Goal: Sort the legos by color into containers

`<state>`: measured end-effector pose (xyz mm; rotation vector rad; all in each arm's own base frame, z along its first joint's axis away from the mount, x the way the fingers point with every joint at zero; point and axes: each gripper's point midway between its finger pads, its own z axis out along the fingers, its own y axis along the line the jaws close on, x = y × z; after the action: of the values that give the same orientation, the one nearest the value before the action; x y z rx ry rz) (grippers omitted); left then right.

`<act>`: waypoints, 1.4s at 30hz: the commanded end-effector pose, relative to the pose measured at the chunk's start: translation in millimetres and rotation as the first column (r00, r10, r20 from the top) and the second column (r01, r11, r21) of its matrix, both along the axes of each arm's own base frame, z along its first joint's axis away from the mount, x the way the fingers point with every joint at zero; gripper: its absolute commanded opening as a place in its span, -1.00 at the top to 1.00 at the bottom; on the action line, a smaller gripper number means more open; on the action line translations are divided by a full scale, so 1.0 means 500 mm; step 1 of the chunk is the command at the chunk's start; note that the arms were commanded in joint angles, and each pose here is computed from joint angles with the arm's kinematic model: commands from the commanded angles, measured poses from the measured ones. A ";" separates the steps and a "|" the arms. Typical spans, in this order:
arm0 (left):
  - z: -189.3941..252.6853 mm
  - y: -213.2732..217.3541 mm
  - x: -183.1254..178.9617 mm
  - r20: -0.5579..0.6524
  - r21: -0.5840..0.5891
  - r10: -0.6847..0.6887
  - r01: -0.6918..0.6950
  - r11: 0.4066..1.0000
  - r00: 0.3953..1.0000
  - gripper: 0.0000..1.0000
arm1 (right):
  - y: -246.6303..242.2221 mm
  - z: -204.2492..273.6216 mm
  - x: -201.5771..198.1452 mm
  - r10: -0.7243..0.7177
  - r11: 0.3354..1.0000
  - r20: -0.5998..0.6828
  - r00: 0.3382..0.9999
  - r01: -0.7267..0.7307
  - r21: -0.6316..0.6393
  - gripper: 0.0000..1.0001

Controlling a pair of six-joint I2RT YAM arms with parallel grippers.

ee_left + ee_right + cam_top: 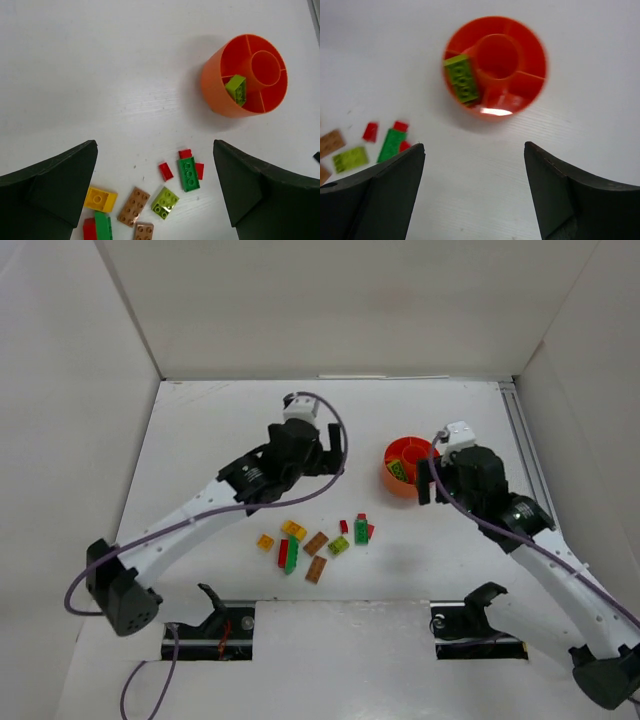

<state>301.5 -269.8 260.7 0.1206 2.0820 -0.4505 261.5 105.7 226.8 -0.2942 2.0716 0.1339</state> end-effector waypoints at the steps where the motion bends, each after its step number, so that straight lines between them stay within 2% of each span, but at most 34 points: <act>1: -0.110 0.090 -0.066 -0.190 -0.073 0.134 -0.150 0.986 0.973 -1.00 | 0.166 -0.025 -0.040 0.296 0.955 0.001 0.955 -0.296 -0.024 -0.72; 2: -0.121 0.112 -0.078 -0.191 -0.072 0.145 -0.161 0.984 0.971 -1.00 | 0.168 -0.045 -0.033 0.287 0.957 -0.027 0.958 -0.288 -0.046 -0.75; 3: -0.130 0.121 -0.093 -0.197 -0.090 0.142 -0.162 0.983 0.970 -1.00 | 0.230 -0.049 -0.066 0.386 0.920 -0.035 0.922 -0.388 -0.050 -0.75; 5: -0.124 0.152 -0.115 -0.189 -0.152 0.173 -0.203 0.967 0.967 -1.00 | 0.286 -0.106 -0.080 0.440 0.890 -0.116 0.890 -0.450 -0.075 -0.78; 8: -0.144 0.179 -0.146 -0.210 -0.173 0.190 -0.227 0.958 0.959 -1.00 | 0.373 -0.146 -0.110 0.547 0.830 -0.146 0.824 -0.557 -0.032 -0.78; 11: -0.125 0.207 -0.162 -0.179 -0.206 0.210 -0.245 0.947 0.961 -1.00 | 0.429 -0.181 -0.141 0.609 0.784 -0.157 0.778 -0.620 -0.031 -0.78; 17: -0.122 0.228 -0.177 -0.175 -0.226 0.224 -0.261 0.939 0.959 -1.00 | 0.455 -0.252 -0.125 0.577 0.792 -0.224 0.786 -0.605 -0.081 -0.78; 21: -0.137 0.232 -0.182 -0.200 -0.202 0.233 -0.272 0.941 0.952 -1.00 | 0.442 -0.292 -0.103 0.491 0.832 -0.262 0.830 -0.537 -0.141 -0.78; 25: -0.133 0.225 -0.180 -0.204 -0.207 0.223 -0.264 0.942 0.953 -1.00 | 0.448 -0.333 -0.104 0.488 0.821 -0.306 0.817 -0.549 -0.156 -0.78; 31: -0.139 0.222 -0.176 -0.204 -0.192 0.220 -0.260 0.946 0.954 -1.00 | 0.452 -0.354 -0.106 0.467 0.834 -0.326 0.822 -0.532 -0.145 -0.58; 35: -0.139 0.222 -0.176 -0.204 -0.192 0.220 -0.260 0.946 0.954 -1.00 | 0.450 -0.359 -0.107 0.463 0.839 -0.328 0.824 -0.527 -0.139 -0.14; 38: -0.145 0.219 -0.176 -0.209 -0.181 0.210 -0.249 0.951 0.955 -1.00 | 0.452 -0.360 -0.110 0.468 0.836 -0.331 0.819 -0.532 -0.133 0.10; 42: -0.141 0.214 -0.176 -0.209 -0.192 0.201 -0.242 0.951 0.957 -1.00 | 0.450 -0.344 -0.111 0.469 0.837 -0.329 0.819 -0.532 -0.131 0.13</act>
<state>211.6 -160.8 187.8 -0.2991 2.1948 -0.5472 196.1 312.2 30.4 -1.0789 2.3047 0.2224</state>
